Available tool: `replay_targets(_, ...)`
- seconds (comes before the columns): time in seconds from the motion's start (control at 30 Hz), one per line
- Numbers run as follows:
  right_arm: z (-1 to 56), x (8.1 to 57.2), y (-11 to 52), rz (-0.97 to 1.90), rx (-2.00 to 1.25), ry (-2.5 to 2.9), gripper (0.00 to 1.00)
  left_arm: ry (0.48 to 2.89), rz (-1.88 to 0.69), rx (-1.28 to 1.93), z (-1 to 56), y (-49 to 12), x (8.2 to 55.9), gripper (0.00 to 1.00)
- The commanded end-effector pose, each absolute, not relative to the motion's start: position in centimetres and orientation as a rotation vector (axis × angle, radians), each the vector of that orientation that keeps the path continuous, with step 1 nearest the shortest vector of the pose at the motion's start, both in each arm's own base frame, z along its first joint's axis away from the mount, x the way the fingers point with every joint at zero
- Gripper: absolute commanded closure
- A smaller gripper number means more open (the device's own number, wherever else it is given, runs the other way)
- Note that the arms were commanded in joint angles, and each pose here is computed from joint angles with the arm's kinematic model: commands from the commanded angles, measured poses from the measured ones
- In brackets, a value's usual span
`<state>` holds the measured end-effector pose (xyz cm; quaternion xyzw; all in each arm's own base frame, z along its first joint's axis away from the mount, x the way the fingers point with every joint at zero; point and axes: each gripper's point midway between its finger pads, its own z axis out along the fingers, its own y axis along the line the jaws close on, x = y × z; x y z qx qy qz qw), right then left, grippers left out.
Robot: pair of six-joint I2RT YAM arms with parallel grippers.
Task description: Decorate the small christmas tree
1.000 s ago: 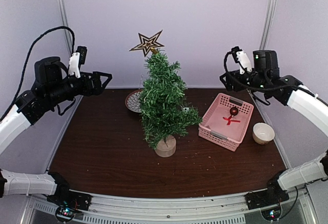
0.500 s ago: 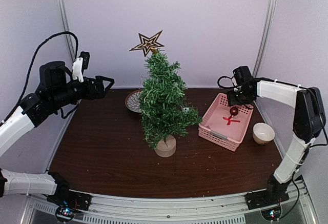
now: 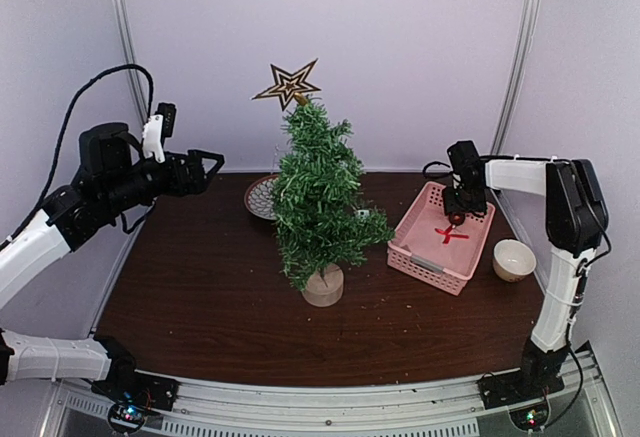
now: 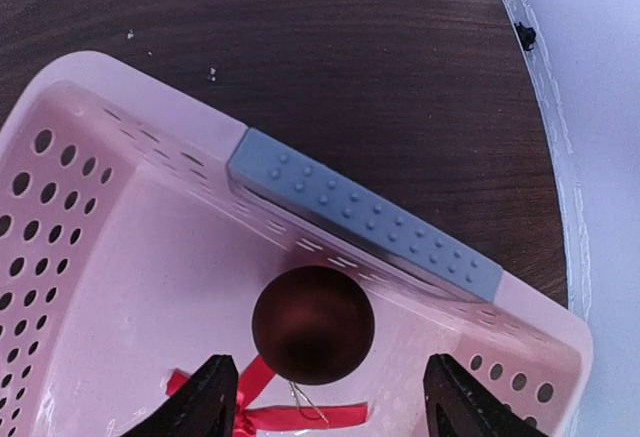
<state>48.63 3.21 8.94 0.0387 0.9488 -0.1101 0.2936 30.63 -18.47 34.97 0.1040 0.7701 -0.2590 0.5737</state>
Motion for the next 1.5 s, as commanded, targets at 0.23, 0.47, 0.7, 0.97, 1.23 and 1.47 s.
replay_targets(0.23, 7.2, 50.9, 2.6, -0.289, 0.161, 2.546, 0.33, 1.742, -0.606, 0.223, 36.0, -18.1, 31.0, 0.04)
replay_targets(0.47, 6.6, 51.0, 2.3, -0.275, 0.179, 2.574, 0.36, 1.733, -0.604, 0.225, 36.1, -18.0, 30.8, 0.04)
replay_targets(0.7, 5.6, 50.6, 2.2, -0.266, 0.181, 2.622, 0.35, 1.723, -0.604, 0.228, 36.3, -17.9, 30.6, 0.04)
replay_targets(0.97, 5.1, 50.6, 2.3, -0.259, 0.173, 2.646, 0.37, 1.718, -0.576, 0.204, 36.2, -17.3, 30.7, 0.04)
replay_targets(1.23, 6.3, 50.4, 3.6, -0.15, 0.152, 2.622, 0.56, 1.705, -0.57, 0.213, 36.4, -17.3, 30.5, 0.04)
replay_targets(1.47, 13.0, 49.0, 7.6, 0.059, 0.063, 2.489, 0.63, 1.687, -0.62, 0.299, 36.3, -18.4, 29.7, 0.05)
